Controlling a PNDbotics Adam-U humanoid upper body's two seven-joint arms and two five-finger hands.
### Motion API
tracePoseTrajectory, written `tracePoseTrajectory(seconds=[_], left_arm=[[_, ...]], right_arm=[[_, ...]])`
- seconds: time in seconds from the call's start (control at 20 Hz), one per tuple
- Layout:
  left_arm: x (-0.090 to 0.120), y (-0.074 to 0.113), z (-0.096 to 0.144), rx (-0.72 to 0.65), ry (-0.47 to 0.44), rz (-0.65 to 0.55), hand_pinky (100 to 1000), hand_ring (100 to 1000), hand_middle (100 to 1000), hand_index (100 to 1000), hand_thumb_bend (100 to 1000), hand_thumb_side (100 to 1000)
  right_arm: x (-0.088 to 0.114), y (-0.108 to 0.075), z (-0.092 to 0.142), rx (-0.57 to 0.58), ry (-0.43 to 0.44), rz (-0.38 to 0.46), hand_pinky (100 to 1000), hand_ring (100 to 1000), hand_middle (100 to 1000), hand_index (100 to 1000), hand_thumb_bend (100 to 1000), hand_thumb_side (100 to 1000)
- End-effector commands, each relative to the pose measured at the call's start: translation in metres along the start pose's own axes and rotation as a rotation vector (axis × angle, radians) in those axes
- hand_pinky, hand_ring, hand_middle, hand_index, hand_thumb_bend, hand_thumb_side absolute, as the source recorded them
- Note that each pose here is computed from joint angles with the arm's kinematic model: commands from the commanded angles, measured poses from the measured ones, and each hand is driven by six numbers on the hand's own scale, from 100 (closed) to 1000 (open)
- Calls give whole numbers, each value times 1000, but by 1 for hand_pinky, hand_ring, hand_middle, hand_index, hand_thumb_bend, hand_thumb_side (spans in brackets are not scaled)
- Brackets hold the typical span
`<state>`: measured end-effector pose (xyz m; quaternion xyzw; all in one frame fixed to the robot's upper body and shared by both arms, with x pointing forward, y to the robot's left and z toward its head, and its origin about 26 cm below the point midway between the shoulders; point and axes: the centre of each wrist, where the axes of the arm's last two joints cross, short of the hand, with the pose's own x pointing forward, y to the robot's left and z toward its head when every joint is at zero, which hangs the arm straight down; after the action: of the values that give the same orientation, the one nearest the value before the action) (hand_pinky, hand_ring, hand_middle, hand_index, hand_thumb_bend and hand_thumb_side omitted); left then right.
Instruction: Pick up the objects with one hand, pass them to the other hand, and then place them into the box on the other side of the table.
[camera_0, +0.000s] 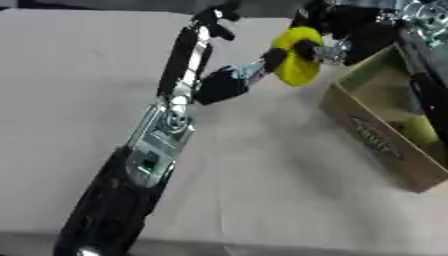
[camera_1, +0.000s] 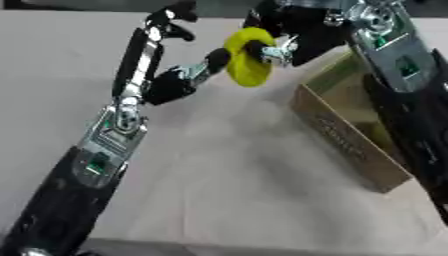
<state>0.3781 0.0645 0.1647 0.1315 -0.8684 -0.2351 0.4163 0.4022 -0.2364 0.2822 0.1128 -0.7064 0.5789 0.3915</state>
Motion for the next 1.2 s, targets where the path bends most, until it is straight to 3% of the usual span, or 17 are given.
tracePoseTrajectory(seconds=[0.05,0.35,0.65,1.2], left_arm=[[-10,15,-2,57,20,-2,780,625,714,878,693,802],[-33,56,7,129,96,-74,777,619,711,875,568,778],[-49,104,13,171,169,-192,778,610,706,872,527,753],[-42,184,30,347,189,-333,761,582,678,849,513,718]], right_arm=[[12,-12,14,-51,-2,42,782,466,354,313,100,231],[9,-16,41,-152,33,36,784,466,355,312,100,248],[7,-17,74,-270,67,28,787,466,355,313,100,272],[-11,-1,135,-472,200,25,786,466,356,312,100,270]])
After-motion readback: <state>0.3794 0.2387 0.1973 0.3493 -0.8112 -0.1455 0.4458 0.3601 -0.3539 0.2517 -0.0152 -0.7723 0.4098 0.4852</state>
